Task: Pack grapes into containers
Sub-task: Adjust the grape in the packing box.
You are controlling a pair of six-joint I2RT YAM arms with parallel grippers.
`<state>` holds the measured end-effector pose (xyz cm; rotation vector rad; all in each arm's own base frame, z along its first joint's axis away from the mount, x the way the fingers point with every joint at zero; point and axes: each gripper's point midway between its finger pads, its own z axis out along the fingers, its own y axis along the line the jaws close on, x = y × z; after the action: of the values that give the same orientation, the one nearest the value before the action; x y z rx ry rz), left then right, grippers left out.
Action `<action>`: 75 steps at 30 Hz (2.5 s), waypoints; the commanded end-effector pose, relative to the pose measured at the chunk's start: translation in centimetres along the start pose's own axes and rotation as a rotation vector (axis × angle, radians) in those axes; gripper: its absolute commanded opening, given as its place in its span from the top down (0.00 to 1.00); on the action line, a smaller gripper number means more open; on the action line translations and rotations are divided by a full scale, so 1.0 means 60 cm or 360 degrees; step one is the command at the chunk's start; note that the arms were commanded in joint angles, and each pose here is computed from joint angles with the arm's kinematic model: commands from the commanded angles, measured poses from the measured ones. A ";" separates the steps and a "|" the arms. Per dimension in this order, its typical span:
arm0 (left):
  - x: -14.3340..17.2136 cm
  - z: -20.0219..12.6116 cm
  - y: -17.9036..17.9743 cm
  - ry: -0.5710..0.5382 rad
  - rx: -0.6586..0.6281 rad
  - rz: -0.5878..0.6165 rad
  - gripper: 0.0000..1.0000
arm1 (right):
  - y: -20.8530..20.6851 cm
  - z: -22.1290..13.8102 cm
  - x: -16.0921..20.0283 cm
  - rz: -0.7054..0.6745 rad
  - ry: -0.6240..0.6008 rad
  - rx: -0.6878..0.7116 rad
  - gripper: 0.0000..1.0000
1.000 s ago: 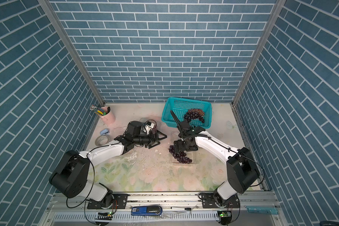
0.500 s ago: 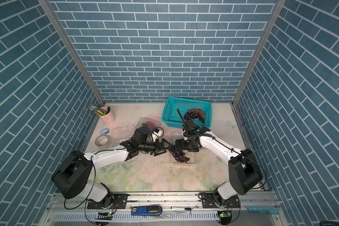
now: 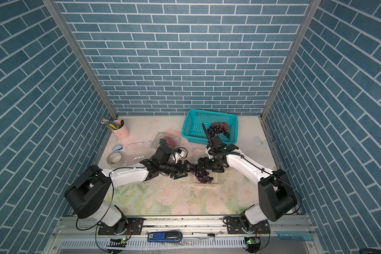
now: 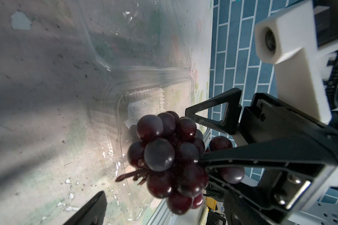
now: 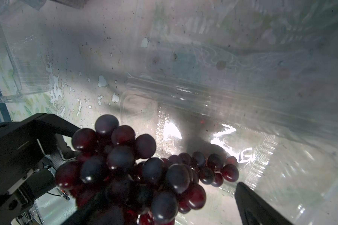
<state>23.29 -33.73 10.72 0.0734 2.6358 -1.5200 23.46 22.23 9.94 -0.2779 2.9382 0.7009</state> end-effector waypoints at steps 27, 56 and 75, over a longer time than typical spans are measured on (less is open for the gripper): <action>-0.056 -0.059 -0.073 -0.0184 0.0080 0.0131 0.00 | -0.027 -0.056 -0.007 -0.0033 -0.0111 0.0130 0.02; -0.231 0.000 0.001 -0.0502 0.0334 -0.0566 0.01 | -0.060 -0.003 -0.067 -0.0251 -0.0221 0.0876 0.02; -0.232 0.057 0.024 -0.0432 0.0326 -0.0603 0.00 | -0.119 -0.036 -0.007 -0.0418 -0.0120 0.1204 0.02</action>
<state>37.54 -35.63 9.54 -0.6220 2.3668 -1.7459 25.11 17.27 6.70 -0.4868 2.8201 -0.2688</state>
